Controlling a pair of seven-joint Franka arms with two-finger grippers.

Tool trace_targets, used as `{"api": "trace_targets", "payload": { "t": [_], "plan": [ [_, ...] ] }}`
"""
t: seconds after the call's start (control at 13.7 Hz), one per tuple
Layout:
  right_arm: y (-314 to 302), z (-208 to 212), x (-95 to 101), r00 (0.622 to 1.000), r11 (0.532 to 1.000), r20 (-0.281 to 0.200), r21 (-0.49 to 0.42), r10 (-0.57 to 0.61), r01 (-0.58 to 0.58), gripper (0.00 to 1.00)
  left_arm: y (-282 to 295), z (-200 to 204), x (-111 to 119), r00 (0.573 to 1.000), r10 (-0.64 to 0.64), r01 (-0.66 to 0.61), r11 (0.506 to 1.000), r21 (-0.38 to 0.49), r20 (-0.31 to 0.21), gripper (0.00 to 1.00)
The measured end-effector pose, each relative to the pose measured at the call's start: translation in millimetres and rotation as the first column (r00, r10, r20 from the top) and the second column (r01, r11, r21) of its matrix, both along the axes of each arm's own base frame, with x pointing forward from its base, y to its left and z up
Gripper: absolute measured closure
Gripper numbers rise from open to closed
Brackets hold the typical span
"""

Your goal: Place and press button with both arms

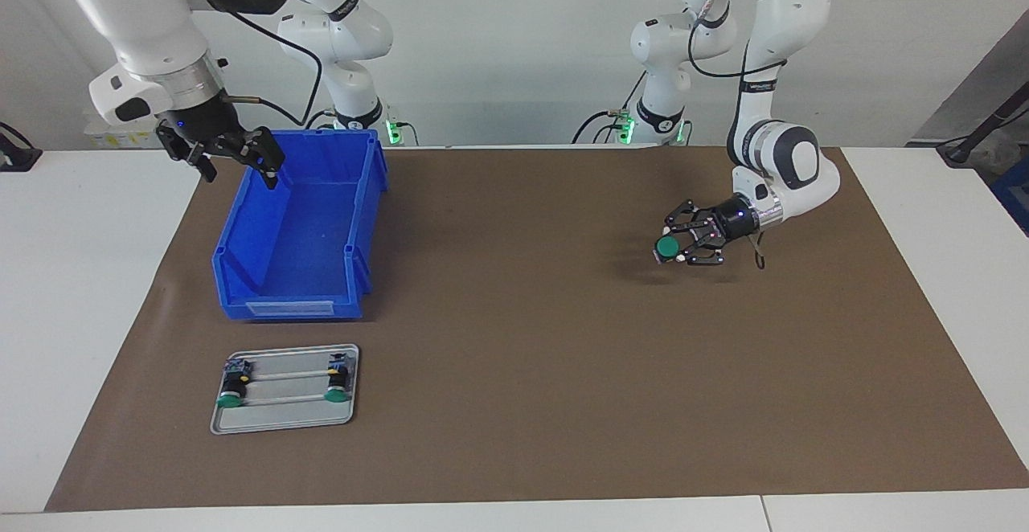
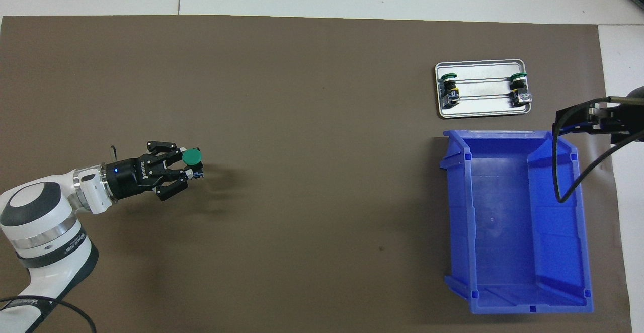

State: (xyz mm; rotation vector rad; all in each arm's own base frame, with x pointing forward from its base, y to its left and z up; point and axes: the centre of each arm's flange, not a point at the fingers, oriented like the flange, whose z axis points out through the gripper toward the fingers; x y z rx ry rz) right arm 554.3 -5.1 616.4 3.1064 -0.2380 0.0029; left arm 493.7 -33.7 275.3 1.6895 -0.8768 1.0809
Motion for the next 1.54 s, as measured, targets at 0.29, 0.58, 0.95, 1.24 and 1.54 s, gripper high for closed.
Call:
{"api": "trace_targets", "payload": {
  "t": [0.29,0.58,0.95,1.24,1.54],
  "plan": [
    [3.1,0.0,-0.1,1.000,1.000,0.000,0.000,0.006,-0.006,0.00,-31.4,-11.1,6.8,0.996,0.092,-0.091,0.994,-0.065,0.016,0.67],
    [3.1,0.1,-0.1,1.000,1.000,0.000,0.000,0.006,-0.006,0.00,-78.4,-21.8,5.6,0.990,0.142,-0.141,0.989,-0.036,0.022,0.67],
    [3.1,0.2,-0.2,1.000,1.000,0.000,0.000,0.006,-0.006,0.00,-79.6,-41.8,16.1,0.976,0.209,-0.207,0.978,-0.041,0.059,0.67],
    [3.1,0.2,-0.2,1.000,1.000,0.000,0.000,0.006,-0.006,0.00,-90.2,-60.9,10.0,0.975,0.181,-0.177,0.983,-0.042,0.126,0.67],
    [3.1,0.2,-0.2,1.000,1.000,0.000,0.000,0.006,-0.006,0.00,-98.1,-78.8,-16.5,0.974,0.137,-0.123,0.989,-0.085,0.182,0.67]
  ]
}}
